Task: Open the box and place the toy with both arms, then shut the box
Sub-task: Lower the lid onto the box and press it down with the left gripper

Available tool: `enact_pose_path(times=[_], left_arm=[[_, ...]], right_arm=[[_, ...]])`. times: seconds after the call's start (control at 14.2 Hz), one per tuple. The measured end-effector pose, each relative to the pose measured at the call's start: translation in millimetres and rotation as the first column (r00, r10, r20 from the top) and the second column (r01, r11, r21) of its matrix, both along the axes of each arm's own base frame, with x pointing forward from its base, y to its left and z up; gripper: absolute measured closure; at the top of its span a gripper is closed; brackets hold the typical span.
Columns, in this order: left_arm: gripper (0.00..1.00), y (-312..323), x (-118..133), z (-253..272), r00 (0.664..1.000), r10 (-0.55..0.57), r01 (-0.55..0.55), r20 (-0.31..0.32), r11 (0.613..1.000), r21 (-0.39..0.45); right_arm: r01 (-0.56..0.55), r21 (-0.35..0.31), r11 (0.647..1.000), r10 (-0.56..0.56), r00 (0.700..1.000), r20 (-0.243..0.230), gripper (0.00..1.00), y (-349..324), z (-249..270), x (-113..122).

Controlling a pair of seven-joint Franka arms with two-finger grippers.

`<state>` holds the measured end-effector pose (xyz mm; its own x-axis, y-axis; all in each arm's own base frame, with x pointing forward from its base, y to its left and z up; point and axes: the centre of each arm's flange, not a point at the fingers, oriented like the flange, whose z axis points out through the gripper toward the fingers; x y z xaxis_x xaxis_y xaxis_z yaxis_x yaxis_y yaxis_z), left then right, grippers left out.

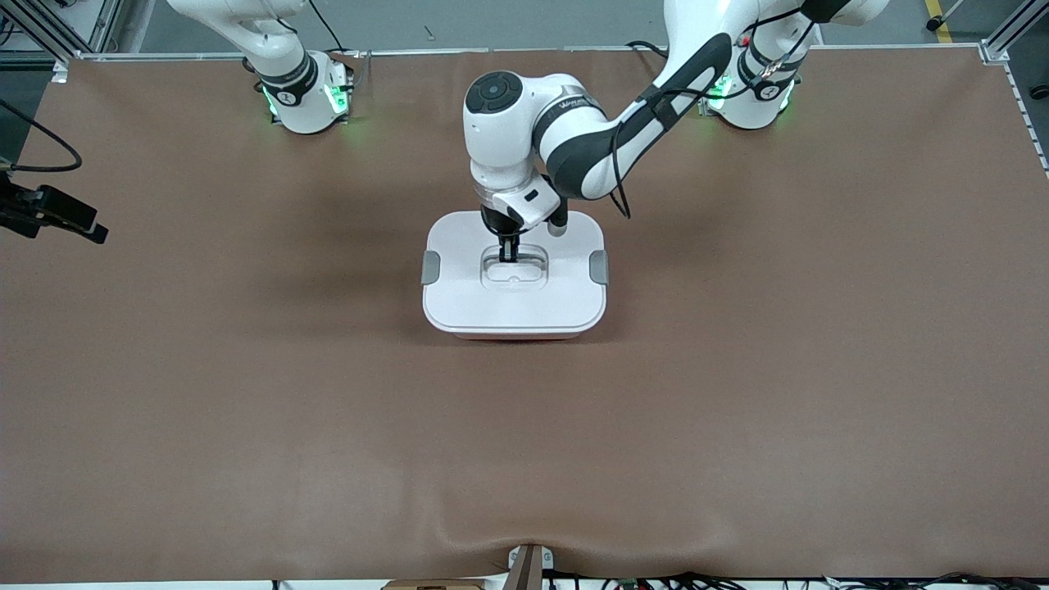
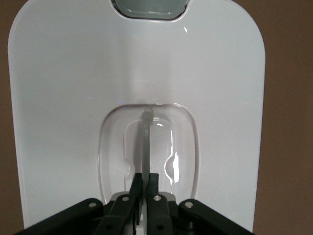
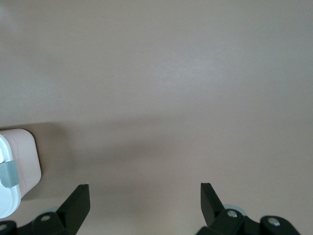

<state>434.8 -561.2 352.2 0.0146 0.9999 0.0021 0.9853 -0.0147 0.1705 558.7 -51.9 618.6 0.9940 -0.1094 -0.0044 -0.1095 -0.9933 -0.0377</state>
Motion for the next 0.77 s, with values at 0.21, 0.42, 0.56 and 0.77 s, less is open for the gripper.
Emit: enact_pose_path(times=[0.21,0.42,0.56,0.77], left_arm=[[0.78,1,2,0,1.0,-0.001,0.001,0.006,1.0,0.003],[0.48,1,5,8,1.0,-0.005,0.005,0.015,1.0,-0.002],[0.28,3,4,21,1.0,-0.017,0.017,0.02,1.0,0.018],[0.01,2,-14,46,0.999,-0.04,0.039,0.012,0.997,0.069]], right_arm=[[-0.012,0.0,1.0,0.012,1.0,0.0,0.0,7,0,1],[-0.019,0.0,1.0,0.019,1.0,-0.001,0.0,10,0,1],[-0.021,0.0,1.0,0.021,1.0,-0.001,0.0,12,0,1],[-0.022,0.0,1.0,0.022,1.0,-0.001,0.0,12,0,1]])
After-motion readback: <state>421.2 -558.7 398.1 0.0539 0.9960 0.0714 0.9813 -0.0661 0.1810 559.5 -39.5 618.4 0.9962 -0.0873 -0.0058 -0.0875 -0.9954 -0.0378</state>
